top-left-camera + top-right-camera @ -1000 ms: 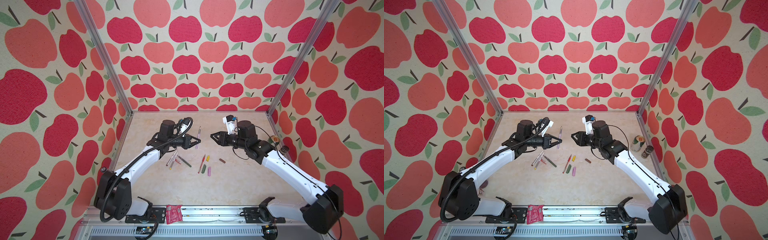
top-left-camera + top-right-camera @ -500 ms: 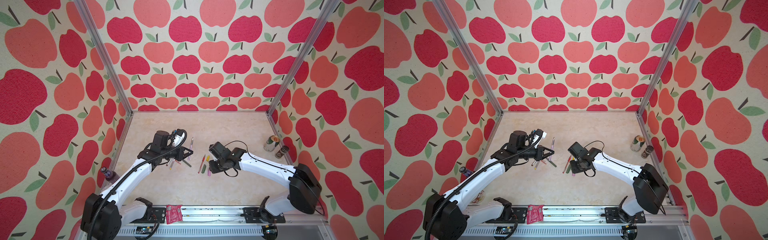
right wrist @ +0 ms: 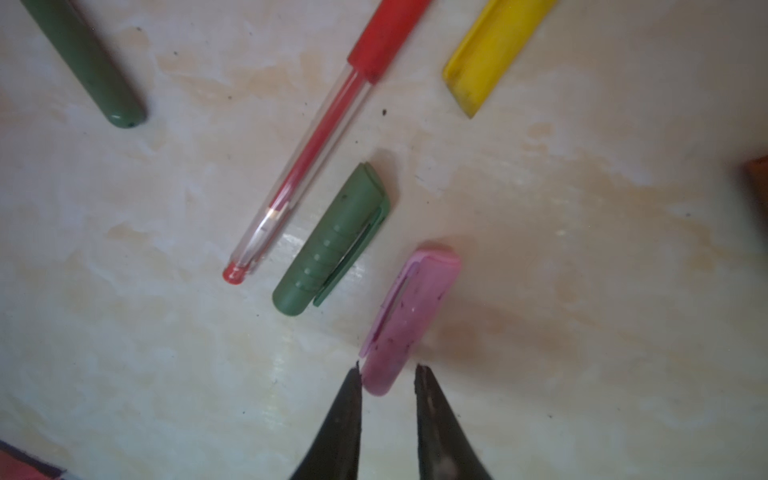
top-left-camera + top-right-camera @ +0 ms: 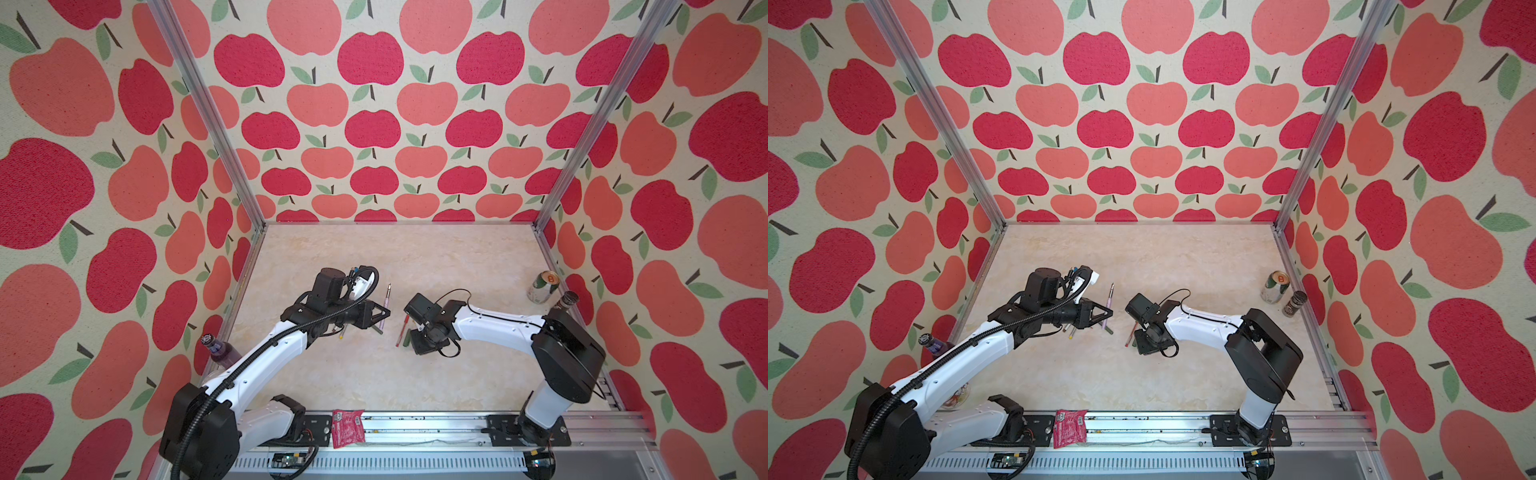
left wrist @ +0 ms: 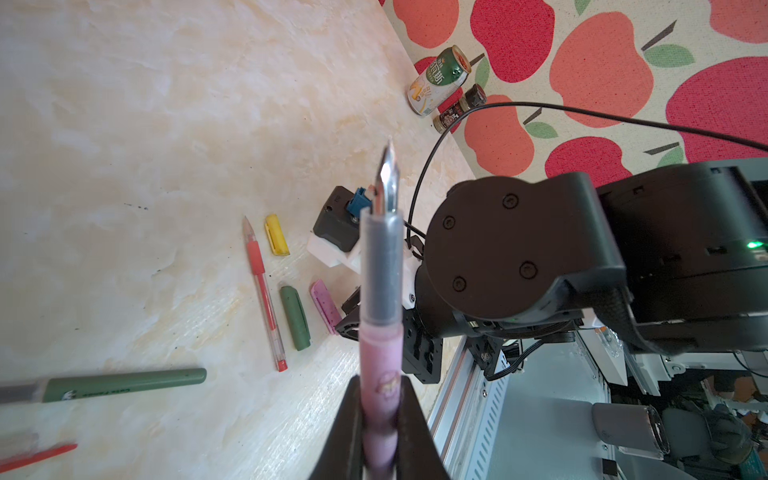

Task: Insert the pens into the pen caps
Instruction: 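Lower the right gripper onto the pink cap and grasp it, then lift the pink cap with the right gripper toward the held pen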

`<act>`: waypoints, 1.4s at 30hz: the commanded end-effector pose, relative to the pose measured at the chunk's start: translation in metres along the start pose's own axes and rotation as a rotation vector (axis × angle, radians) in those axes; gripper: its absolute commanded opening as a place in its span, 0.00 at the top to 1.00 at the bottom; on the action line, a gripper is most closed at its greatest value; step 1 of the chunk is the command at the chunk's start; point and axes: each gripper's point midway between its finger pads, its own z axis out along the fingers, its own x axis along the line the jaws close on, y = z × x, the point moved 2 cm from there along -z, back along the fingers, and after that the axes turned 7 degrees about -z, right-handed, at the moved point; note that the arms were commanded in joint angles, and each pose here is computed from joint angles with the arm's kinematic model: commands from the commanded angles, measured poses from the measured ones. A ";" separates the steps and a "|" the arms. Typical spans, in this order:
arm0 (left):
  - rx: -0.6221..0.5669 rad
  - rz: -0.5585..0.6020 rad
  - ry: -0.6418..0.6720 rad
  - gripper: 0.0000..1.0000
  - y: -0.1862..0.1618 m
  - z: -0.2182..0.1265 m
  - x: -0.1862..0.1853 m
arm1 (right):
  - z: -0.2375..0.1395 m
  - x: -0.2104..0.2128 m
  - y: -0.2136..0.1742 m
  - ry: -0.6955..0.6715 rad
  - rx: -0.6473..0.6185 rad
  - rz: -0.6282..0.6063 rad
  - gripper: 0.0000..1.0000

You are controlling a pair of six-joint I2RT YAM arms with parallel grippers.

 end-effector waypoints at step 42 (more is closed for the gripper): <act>-0.009 0.032 -0.020 0.97 0.008 0.007 -0.013 | 0.003 -0.003 0.023 0.059 -0.071 -0.017 0.93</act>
